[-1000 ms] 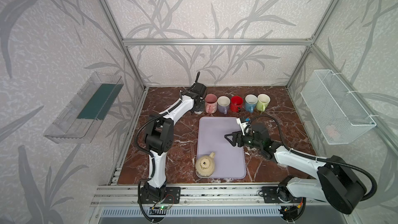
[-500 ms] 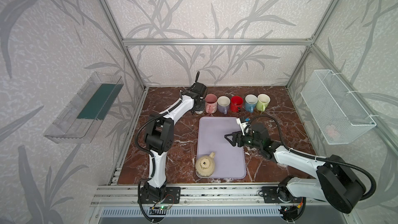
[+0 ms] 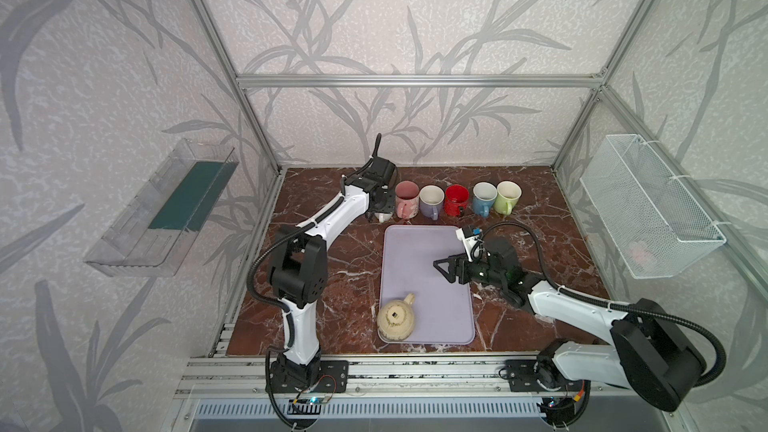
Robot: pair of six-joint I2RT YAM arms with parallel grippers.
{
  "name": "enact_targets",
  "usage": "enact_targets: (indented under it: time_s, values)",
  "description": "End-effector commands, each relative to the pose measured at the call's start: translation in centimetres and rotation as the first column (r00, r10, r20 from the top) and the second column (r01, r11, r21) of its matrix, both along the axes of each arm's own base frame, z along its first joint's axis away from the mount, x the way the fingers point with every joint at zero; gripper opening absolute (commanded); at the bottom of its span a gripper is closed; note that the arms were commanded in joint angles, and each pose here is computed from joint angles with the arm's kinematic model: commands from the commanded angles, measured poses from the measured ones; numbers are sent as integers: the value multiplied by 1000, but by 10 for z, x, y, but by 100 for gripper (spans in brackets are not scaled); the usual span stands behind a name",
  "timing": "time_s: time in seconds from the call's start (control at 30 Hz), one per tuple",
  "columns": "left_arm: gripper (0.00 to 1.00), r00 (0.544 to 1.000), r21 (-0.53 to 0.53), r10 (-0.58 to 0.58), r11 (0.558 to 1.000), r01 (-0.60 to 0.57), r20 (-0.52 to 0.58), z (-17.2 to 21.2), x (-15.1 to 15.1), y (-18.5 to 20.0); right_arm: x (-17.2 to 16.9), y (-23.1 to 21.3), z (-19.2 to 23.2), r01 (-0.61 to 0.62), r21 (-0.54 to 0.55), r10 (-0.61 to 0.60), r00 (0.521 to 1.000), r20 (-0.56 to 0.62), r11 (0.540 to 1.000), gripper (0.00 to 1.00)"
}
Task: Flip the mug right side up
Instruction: 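Open the left gripper and withdraw while the right gripper moves toward the cream mug, then move the right gripper over the cream mug lying on the tray and lower it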
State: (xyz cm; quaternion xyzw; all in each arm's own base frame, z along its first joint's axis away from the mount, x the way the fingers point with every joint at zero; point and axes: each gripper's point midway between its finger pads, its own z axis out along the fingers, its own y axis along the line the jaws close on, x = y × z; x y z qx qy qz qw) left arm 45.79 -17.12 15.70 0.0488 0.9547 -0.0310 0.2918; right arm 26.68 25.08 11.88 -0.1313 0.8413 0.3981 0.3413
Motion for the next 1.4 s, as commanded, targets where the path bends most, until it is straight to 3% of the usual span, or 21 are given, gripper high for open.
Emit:
enact_targets:
  time_s: [0.0, 0.33, 0.67, 0.83, 1.03, 1.37]
  values:
    - [44, 997, -61, -20, 998, 24, 76, 41, -15, -3, 3, 0, 13, -10, -14, 11, 999, 34, 1000, 77]
    - [49, 984, -156, -59, 984, 86, 171, 84, -79, -1, -13, 10, 21, -102, -128, 106, 994, 22, 987, 77]
    - [54, 976, -169, -100, 976, 133, 195, 94, -149, 17, -63, 34, 4, -265, -296, 281, 960, 12, 918, 81]
    - [55, 975, -171, -115, 974, 149, 191, 92, -171, 26, -80, 49, 0, -325, -334, 341, 940, -11, 885, 82]
    - [56, 975, -202, -109, 968, 149, 195, 83, -197, 36, -95, 66, 6, -370, -384, 404, 915, 10, 846, 90]
    - [56, 985, -275, -144, 947, 164, 92, 45, -239, 34, -78, 60, -2, -355, -542, 422, 907, -2, 761, 91]
